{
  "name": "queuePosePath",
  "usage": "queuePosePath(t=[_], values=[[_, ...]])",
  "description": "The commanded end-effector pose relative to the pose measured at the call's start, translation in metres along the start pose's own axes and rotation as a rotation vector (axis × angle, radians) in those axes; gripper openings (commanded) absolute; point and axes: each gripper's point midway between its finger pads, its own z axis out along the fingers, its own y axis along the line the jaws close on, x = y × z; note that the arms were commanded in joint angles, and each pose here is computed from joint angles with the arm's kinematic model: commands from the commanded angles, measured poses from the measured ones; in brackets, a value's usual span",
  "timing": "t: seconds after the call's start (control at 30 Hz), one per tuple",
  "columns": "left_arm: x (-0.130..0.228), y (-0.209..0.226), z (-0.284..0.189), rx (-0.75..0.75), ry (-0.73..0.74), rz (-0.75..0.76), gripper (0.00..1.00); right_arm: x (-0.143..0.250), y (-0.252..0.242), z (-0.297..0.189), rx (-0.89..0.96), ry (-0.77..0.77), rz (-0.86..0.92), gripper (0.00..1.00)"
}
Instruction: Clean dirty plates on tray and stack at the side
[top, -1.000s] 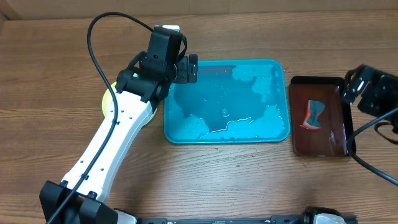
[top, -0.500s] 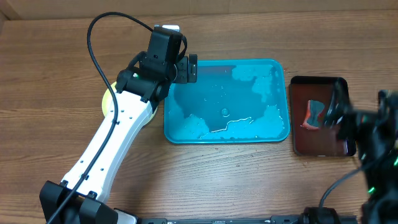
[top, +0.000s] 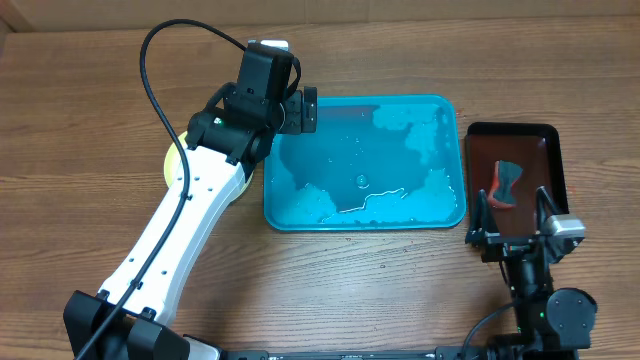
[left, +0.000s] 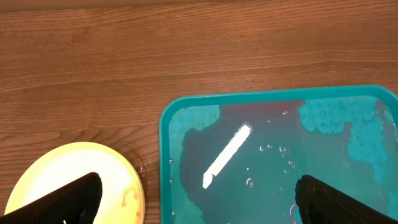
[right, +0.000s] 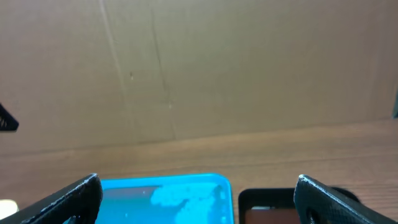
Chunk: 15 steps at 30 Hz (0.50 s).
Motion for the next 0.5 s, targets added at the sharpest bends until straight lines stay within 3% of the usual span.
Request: queuePosePath(t=[0.0,0.47], values=[[-0.008,-0.001,-0.005,0.0,-0.023,0.006,1.0,0.008,0.004,-0.001,-0.029,-0.029,-0.006,1.0],[-0.008,-0.001,-0.005,0.0,-0.023,0.006,1.0,0.04,0.0,0.003,-0.024,-0.019,-0.004,1.0]])
